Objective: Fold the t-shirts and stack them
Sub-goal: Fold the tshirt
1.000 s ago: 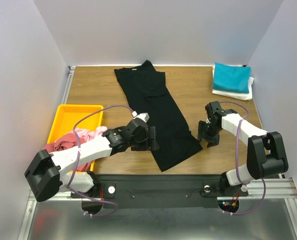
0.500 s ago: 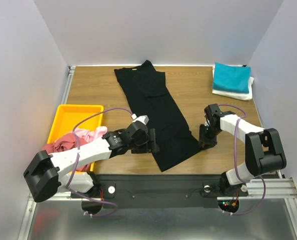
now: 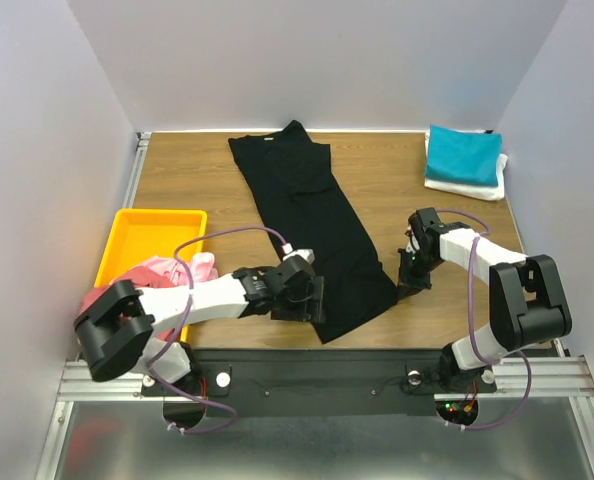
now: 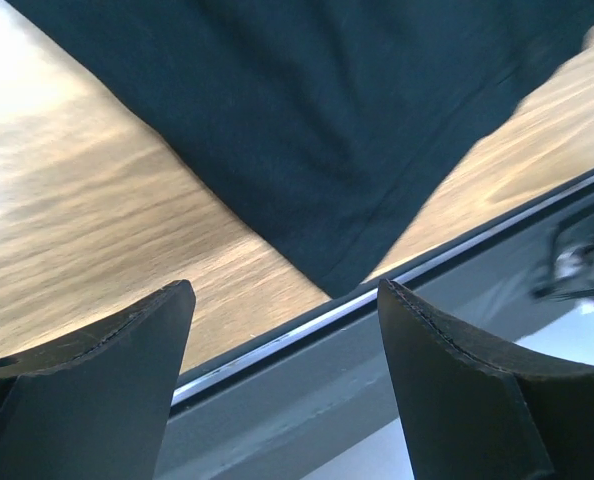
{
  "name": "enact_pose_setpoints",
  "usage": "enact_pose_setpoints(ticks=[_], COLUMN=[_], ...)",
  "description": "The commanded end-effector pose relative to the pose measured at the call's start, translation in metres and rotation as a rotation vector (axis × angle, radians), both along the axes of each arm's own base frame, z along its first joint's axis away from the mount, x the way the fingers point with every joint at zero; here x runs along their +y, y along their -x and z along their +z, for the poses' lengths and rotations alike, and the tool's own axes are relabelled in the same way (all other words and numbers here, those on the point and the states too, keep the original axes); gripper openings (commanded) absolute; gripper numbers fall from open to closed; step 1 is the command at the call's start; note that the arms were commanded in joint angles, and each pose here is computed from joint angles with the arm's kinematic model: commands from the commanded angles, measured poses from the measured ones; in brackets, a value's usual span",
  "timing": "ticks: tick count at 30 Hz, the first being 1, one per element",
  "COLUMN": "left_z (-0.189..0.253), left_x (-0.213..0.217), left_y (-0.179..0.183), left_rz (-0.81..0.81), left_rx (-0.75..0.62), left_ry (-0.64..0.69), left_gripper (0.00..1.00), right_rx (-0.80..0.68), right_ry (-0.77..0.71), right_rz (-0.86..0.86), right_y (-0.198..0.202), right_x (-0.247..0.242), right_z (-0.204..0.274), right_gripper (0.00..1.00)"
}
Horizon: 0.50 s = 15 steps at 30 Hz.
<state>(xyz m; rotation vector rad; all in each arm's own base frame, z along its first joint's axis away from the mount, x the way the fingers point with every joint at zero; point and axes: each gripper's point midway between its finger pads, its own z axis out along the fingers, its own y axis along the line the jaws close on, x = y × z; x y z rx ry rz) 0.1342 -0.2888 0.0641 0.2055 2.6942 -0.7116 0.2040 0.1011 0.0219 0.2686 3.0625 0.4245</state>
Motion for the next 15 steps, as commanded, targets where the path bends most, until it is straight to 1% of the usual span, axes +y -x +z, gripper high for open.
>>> enact_pose_setpoints(ticks=[1, 4, 9, 12, 15], left_z=[0.007, -0.002, -0.008, -0.017, -0.025], left_x=[-0.024, -0.030, -0.045, -0.048, -0.050], left_y=[0.002, 0.009, 0.018, 0.026, 0.035], left_rz=[-0.078, -0.124, -0.194, -0.222, -0.250], left_rx=[-0.008, 0.017, 0.031, 0.069, 0.097], left_ry=[0.015, -0.028, -0.048, -0.070, -0.092], left_gripper=[0.84, 0.81, 0.79, 0.75, 0.74], right_rx=[-0.010, -0.012, -0.014, -0.015, -0.015], right_ry=[-0.045, -0.044, -0.042, -0.043, -0.044], right_rz=[0.003, 0.003, 0.005, 0.006, 0.011], right_y=[0.004, 0.006, 0.006, 0.006, 0.007], right_x=[0.009, 0.010, 0.010, 0.010, 0.010], right_z=[0.009, 0.010, 0.011, 0.011, 0.011], right_gripper=[0.00, 0.00, 0.00, 0.00, 0.00])
